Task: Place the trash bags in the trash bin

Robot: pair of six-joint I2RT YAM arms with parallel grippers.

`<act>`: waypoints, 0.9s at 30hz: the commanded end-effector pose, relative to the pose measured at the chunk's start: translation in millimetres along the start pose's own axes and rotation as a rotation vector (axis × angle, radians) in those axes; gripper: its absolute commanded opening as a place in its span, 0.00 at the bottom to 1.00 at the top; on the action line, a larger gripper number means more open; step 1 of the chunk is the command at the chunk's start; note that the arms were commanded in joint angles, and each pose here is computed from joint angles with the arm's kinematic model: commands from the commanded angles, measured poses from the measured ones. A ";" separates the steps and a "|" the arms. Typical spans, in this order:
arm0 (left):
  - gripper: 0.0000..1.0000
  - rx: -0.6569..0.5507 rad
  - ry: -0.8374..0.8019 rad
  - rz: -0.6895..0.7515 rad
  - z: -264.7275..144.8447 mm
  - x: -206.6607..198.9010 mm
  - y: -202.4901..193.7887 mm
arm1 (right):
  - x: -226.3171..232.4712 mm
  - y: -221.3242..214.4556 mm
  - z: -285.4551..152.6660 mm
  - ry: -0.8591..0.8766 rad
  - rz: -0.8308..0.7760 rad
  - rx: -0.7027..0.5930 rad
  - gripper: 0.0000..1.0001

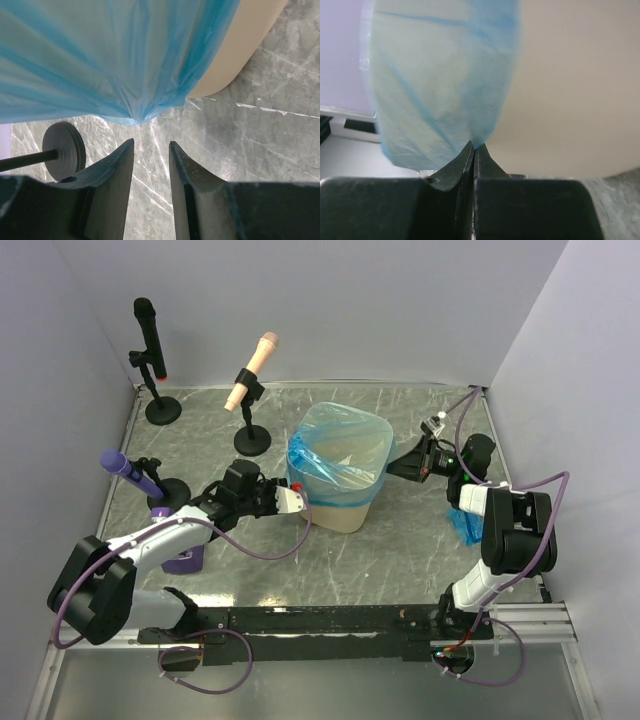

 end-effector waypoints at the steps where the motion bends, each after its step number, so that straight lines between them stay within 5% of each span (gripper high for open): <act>1: 0.39 -0.016 0.056 0.003 -10.1 11.5 10.2 | -16.5 -3.8 -9.3 -0.095 0.070 -0.079 0.00; 7: 0.40 -0.014 0.059 0.019 -13.5 6.9 7.5 | -39.6 1.7 -28.6 -0.470 0.011 -0.104 0.00; 27: 0.41 -0.090 0.027 0.028 7.7 3.0 10.1 | -84.0 -13.8 -47.2 -0.982 0.110 -0.092 0.00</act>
Point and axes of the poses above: each gripper's point midway between its finger pads, its own z axis out along the fingers, its own x axis along the line the jaws close on, y = z × x, the point moved 10 cm from there along -z, back along the fingers, and after that the axes turned 6 degrees about z, right-handed, at the moved point
